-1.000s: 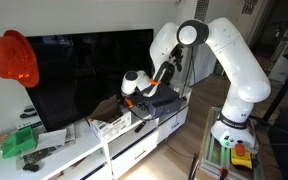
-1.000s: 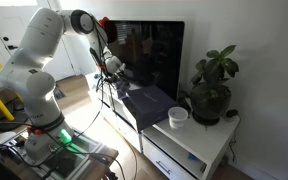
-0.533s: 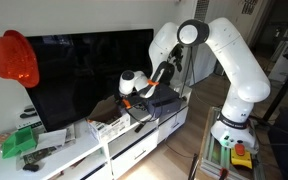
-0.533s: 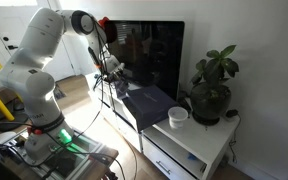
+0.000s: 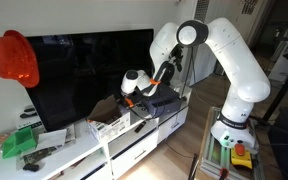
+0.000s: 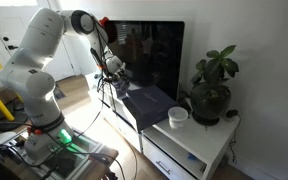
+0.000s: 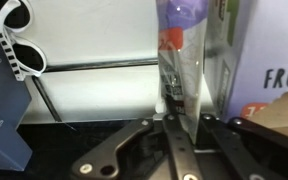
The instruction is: Remove one sachet from the white box and put it on the table
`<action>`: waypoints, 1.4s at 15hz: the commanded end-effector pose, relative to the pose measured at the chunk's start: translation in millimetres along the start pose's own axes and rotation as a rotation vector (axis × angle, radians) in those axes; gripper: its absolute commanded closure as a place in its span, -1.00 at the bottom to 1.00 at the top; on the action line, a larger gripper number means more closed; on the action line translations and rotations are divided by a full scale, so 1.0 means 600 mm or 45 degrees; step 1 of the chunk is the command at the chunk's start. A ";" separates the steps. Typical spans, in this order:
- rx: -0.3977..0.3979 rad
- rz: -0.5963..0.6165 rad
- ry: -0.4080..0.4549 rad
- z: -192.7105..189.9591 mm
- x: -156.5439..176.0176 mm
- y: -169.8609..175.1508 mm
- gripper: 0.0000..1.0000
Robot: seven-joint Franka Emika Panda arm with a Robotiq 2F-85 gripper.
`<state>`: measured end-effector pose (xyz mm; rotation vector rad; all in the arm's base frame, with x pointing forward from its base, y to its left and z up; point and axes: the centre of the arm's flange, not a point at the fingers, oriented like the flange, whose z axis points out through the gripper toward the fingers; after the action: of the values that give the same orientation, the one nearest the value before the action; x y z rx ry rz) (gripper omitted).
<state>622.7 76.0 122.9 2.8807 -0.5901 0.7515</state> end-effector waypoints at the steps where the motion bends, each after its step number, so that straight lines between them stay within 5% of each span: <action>1: 0.000 -0.002 0.000 0.000 0.000 0.000 0.73; 4: 0.001 -0.004 0.001 0.000 -0.001 -0.002 0.73; 5: 0.001 -0.005 0.001 0.000 -0.001 -0.002 0.93; 13: 0.048 -0.234 0.217 0.004 -0.057 0.014 0.93; 16: 0.076 -0.217 0.255 0.008 -0.062 0.015 0.93; 21: -0.017 -0.123 0.263 0.025 -0.076 0.035 0.93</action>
<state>600.2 77.4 105.5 2.7980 -0.3611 0.9912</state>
